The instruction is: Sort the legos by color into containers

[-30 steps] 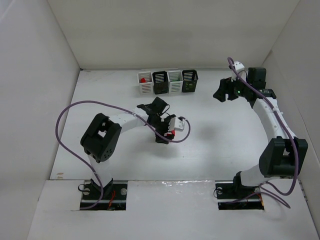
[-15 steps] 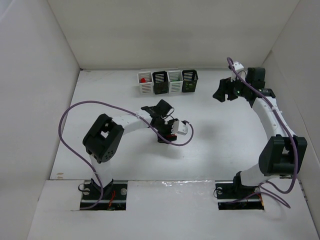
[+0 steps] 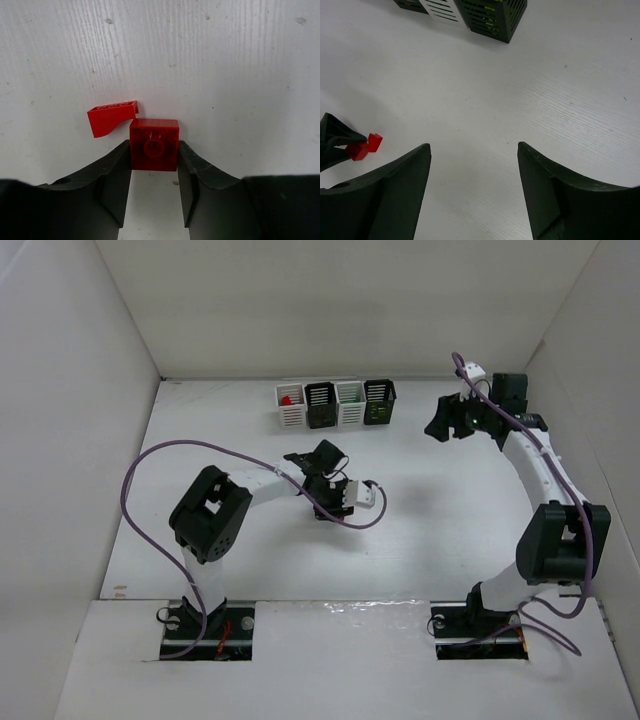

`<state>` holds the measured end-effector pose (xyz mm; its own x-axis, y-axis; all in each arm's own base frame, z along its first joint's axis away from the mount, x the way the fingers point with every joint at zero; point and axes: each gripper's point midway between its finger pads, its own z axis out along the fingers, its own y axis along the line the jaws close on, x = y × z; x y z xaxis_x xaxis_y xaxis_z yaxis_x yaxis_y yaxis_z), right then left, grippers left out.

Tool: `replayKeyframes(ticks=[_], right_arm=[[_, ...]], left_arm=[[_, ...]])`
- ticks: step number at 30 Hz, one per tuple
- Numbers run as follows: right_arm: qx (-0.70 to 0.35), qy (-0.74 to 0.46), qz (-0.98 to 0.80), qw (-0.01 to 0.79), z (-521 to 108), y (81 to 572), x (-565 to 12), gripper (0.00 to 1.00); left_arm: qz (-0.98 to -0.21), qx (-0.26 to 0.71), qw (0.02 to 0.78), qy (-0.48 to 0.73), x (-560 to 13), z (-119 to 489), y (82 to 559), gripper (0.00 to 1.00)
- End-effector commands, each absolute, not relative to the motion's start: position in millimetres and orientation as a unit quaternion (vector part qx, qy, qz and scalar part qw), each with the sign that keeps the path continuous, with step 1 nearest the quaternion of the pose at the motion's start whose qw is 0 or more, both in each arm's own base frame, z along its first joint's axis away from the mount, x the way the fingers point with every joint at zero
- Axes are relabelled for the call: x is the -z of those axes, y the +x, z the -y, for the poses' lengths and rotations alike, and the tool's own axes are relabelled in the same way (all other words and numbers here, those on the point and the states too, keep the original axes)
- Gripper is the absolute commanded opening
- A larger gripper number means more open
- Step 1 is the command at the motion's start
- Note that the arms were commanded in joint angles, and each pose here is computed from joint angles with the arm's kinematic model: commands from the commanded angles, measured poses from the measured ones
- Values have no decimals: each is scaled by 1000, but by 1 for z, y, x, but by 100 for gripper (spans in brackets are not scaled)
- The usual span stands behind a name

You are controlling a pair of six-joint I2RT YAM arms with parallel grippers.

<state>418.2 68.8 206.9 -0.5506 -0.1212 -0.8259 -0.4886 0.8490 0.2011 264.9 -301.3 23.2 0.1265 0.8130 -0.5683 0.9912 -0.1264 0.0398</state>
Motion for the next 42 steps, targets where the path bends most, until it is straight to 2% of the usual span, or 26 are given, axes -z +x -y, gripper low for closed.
replayKeyframes(ticks=[1,7,10,15,20,24,30,42], right_arm=[[-204,-190,-831,482,-71,437,-237,75],[-208,-198,-829,480,-80,443,-237,75],[-214,-206,-824,483,-87,445,-242,75],[-222,-223,-818,482,-103,449,-245,75],[-230,-236,-814,478,-118,450,-245,75],[-241,-245,-809,477,-131,452,-251,75],[-245,-253,-805,477,-141,459,-253,75],[-246,-251,-806,476,-144,461,-250,76]], left_arm=[[-622,206,242,716,-40,311,277,34],[-624,227,261,701,-59,321,275,24],[-642,240,300,663,-90,316,295,23],[-679,238,411,560,-173,294,357,21],[-723,211,508,418,-252,234,435,21],[-749,190,552,313,-284,189,490,21],[-784,183,547,230,-265,148,543,21],[-802,212,514,218,-231,156,578,21]])
